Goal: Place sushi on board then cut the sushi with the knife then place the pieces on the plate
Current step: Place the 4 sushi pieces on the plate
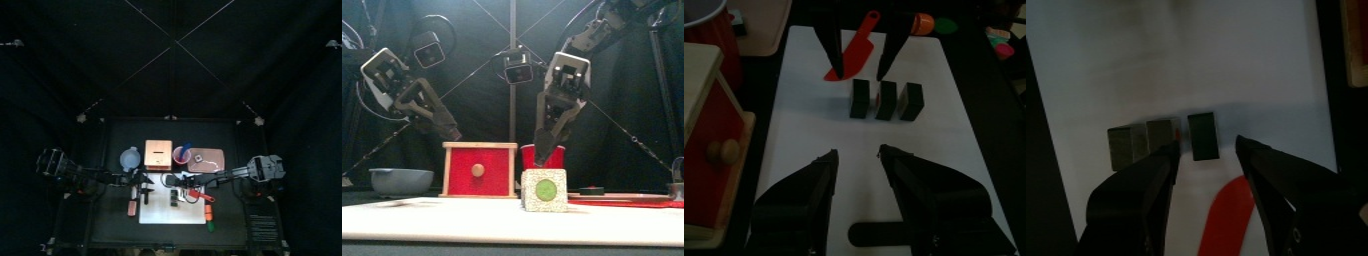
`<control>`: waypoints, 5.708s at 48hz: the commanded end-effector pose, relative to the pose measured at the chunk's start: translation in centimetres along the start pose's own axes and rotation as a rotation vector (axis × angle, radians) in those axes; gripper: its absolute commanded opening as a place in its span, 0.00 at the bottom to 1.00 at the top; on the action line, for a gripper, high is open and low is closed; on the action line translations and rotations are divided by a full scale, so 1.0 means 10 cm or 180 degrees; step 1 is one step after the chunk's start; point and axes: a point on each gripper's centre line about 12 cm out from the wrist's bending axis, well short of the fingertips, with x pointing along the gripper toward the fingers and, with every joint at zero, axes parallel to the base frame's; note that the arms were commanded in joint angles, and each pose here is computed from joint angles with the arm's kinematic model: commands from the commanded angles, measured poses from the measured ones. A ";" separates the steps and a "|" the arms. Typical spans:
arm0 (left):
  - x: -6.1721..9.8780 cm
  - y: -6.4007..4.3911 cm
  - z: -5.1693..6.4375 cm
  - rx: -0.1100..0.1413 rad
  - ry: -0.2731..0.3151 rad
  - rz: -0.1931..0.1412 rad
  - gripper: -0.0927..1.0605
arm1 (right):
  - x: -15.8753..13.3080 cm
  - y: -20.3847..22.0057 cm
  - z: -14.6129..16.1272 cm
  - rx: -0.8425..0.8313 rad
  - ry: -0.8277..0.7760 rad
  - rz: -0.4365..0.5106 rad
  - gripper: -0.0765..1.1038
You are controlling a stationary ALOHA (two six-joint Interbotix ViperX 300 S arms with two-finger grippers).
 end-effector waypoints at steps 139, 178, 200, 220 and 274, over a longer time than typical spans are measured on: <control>0.00 0.02 0.05 -0.0027 -0.0060 0.0021 0.75 | -0.79 -0.87 -0.51 0.0659 -0.0169 -0.0363 0.80; 0.00 0.02 0.04 -0.0026 -0.0051 0.0022 0.75 | -0.22 0.32 0.01 0.0062 -0.0327 0.0310 0.80; 0.00 0.03 0.03 -0.0028 -0.0042 0.0027 0.75 | -0.02 0.32 0.04 -0.0005 -0.0244 0.0249 0.80; -0.01 0.02 0.01 -0.0025 -0.0027 0.0024 0.75 | 0.09 0.30 0.03 -0.0043 -0.0171 0.0203 0.80; -0.01 0.02 0.00 -0.0027 -0.0016 0.0021 0.75 | -0.49 -0.16 -0.13 0.0272 -0.0056 0.0025 0.54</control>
